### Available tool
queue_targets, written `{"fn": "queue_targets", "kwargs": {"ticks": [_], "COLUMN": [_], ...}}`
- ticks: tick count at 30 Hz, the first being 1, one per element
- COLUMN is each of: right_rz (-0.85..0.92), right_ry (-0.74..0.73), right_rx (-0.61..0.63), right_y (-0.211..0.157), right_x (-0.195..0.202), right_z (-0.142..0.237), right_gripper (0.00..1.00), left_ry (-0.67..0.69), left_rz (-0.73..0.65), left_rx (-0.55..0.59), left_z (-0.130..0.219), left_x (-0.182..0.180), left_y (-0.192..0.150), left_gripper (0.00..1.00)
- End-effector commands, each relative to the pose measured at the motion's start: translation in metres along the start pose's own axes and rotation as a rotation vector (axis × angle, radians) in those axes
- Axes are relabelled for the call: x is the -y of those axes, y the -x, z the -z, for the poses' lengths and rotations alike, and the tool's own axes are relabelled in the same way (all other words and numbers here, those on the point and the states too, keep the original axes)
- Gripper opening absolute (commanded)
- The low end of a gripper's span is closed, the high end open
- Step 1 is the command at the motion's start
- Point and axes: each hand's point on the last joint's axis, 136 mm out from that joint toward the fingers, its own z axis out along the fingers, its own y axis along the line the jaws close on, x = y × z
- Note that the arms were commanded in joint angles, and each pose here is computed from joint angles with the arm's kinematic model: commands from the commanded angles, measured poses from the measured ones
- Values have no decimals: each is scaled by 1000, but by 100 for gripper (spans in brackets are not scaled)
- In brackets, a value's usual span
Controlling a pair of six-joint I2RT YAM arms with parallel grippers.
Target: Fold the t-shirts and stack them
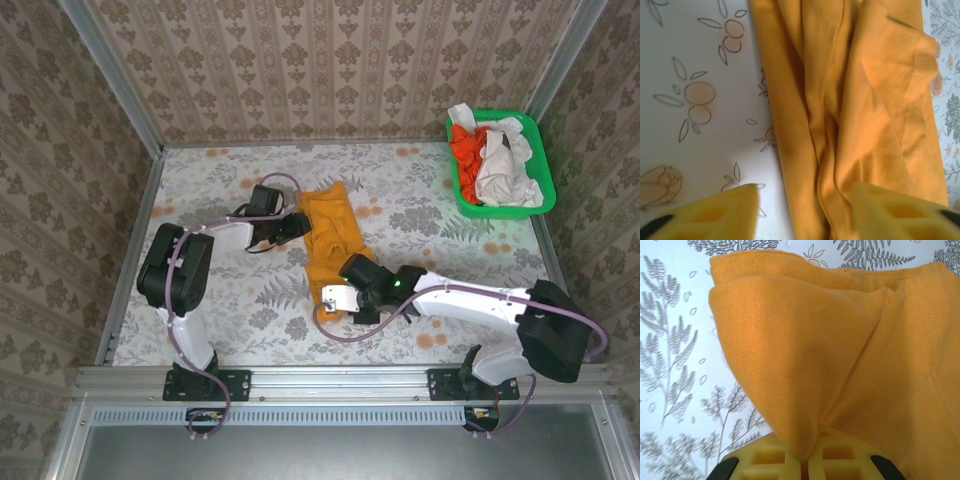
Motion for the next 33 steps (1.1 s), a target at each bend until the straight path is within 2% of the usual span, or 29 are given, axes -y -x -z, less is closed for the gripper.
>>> {"fn": "queue_targets", "kwargs": {"ticks": [1,3,8,11,16,17,21,26,33], "right_rz": [-38,-37,-24,-17,-13,-10,38,82,111], "right_ry": [56,58,35,39,50,47,5,-62,-95], "right_rx": [3,-13,-11,10,63,76,80,37,-40], "right_y": [-6,-10,-5,3,17,19,27,31,26], "right_x": [-17,-18,-11,-9,-7,-7,8,57,128], "right_z": [12,13,18,26,44,47,54,55,37], "right_gripper": [1,2,2,2,2,2,2,2,2], "left_ry": [-60,-64,-41,-45,-40,-45,-44,-33,-45], "left_rz": [27,39,69,76,63,58,48,56,104], "left_rx": [3,-8,-37,-55,-76,-85,-115,-131,-181], "left_z": [-5,-9,-22,-27,-31,-32,-36,-36,-43], "left_x": [14,13,1,-1,-4,-4,-8,-22,-41], "left_y": [11,9,1,-4,-9,-10,-17,-24,-27], "left_gripper": [38,32,33,27,2,0,0,0,0]}}
